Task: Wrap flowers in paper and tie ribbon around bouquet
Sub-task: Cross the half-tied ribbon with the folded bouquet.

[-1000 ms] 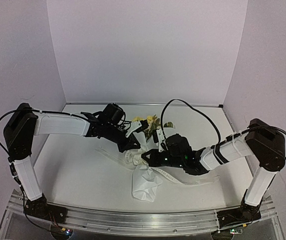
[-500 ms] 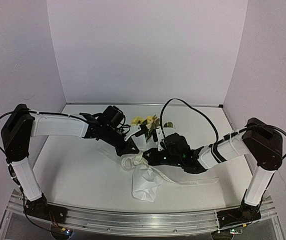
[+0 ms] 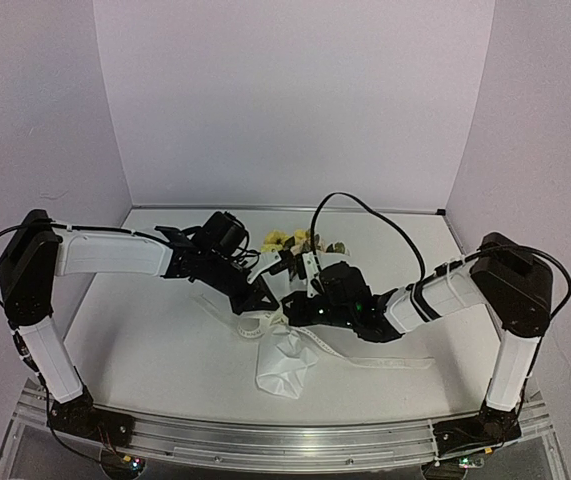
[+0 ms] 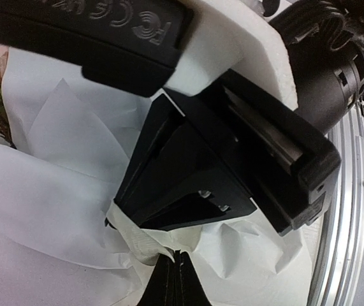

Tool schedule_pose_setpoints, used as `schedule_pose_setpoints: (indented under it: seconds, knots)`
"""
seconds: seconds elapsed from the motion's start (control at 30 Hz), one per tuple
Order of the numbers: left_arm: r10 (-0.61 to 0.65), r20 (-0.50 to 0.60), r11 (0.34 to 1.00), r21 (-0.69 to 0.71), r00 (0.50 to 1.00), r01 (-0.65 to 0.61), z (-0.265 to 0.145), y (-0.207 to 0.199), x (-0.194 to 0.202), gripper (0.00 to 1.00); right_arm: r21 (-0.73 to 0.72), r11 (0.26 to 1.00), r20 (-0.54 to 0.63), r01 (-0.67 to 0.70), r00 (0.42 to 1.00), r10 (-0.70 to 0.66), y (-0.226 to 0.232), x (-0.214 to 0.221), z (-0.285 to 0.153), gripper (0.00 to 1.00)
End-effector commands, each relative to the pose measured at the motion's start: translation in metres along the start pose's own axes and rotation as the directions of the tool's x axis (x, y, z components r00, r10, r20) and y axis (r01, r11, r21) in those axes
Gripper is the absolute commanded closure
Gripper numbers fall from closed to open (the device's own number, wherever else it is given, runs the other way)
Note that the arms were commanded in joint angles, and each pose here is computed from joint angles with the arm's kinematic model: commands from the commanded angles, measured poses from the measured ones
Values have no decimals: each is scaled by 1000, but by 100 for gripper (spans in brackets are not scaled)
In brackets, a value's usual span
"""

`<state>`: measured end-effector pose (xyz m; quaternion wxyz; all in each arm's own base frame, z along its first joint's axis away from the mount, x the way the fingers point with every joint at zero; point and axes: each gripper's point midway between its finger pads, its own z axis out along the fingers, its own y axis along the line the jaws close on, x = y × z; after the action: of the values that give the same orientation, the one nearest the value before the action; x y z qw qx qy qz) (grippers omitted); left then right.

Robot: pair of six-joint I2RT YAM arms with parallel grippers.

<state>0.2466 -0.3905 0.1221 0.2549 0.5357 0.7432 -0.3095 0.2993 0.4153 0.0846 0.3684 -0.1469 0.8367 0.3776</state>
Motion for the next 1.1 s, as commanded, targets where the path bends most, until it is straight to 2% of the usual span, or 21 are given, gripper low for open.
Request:
schedule_pose_setpoints:
  seconds: [0.0,0.27,0.5,0.67,0.8,0.87,0.93,1.07]
  knots:
    - [22,39,999,43,999,-23,-3,-13,-16,100,-31,998,54,49,997,-48,3,-13,10,100]
    - [-9,76,996,89,997,2,6,-17,-22,100,-8,995,48,102,994,-101,-9,-12,13,100]
    - [-81,58,987,145,995,72,29,-24,-20,100,-61,993,5,101,995,-101,-9,-4,16,100]
    - [-108,16,987,125,994,105,44,-21,-15,99,-68,994,-10,83,996,-84,-12,-1,19,100]
    - [-128,18,989,71,992,127,44,-12,-20,92,-73,994,-20,79,997,-81,-13,2,20,100]
    - [-126,34,991,56,991,124,40,-10,-25,84,-75,994,-23,79,996,-81,-14,3,19,100]
    - [-121,54,992,46,991,119,33,-10,-33,81,-77,994,-24,79,996,-82,-14,2,19,100]
    - [-111,102,994,-6,989,112,18,-6,-50,68,-88,993,-25,74,997,-77,-12,1,19,100]
